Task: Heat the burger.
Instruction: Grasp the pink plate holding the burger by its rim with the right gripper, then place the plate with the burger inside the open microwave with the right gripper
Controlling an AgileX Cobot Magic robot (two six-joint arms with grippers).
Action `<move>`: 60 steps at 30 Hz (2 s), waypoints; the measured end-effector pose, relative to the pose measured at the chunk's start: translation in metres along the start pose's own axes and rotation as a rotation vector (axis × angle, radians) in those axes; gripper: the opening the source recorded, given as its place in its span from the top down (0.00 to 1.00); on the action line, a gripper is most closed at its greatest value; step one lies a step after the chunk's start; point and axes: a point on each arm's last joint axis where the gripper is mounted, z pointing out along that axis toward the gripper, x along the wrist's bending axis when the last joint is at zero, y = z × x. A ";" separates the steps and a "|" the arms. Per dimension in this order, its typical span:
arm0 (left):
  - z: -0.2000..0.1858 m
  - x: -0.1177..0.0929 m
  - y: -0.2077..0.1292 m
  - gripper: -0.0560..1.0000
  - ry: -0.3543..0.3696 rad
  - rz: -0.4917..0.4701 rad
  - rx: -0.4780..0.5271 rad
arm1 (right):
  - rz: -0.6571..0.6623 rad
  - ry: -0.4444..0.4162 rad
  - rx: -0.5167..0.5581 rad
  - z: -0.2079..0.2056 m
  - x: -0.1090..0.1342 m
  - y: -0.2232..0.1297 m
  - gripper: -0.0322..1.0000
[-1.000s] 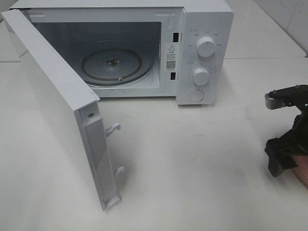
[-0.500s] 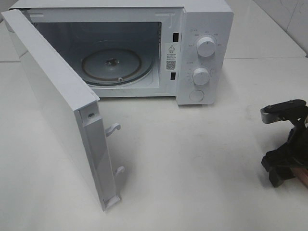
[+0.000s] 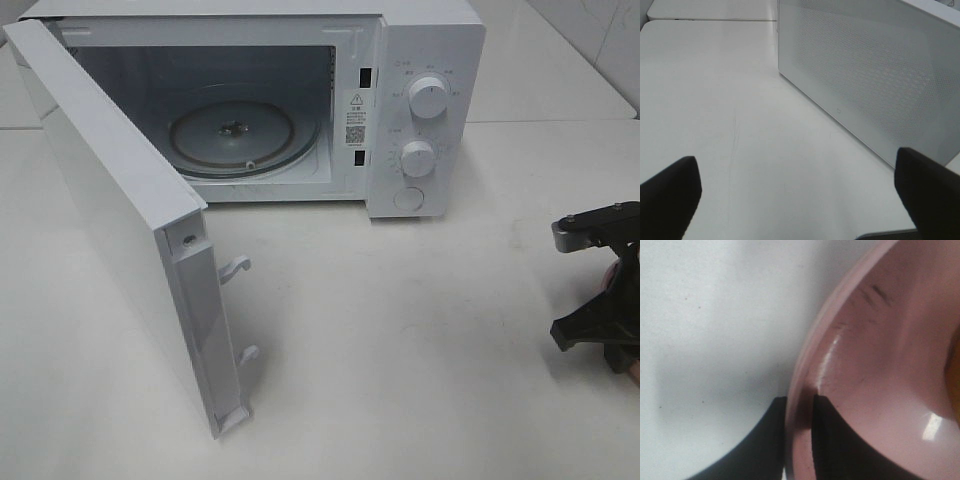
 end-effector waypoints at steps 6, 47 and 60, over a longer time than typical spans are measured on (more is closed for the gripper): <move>0.000 0.000 0.000 0.03 0.000 0.000 0.000 | -0.016 -0.008 -0.005 0.000 -0.001 0.000 0.89; 0.000 0.000 0.000 0.03 0.000 0.000 0.000 | -0.172 -0.196 -0.028 -0.053 0.036 -0.019 0.92; 0.000 0.000 0.000 0.03 0.000 0.000 0.000 | -0.276 -0.192 -0.070 -0.073 0.049 -0.054 0.92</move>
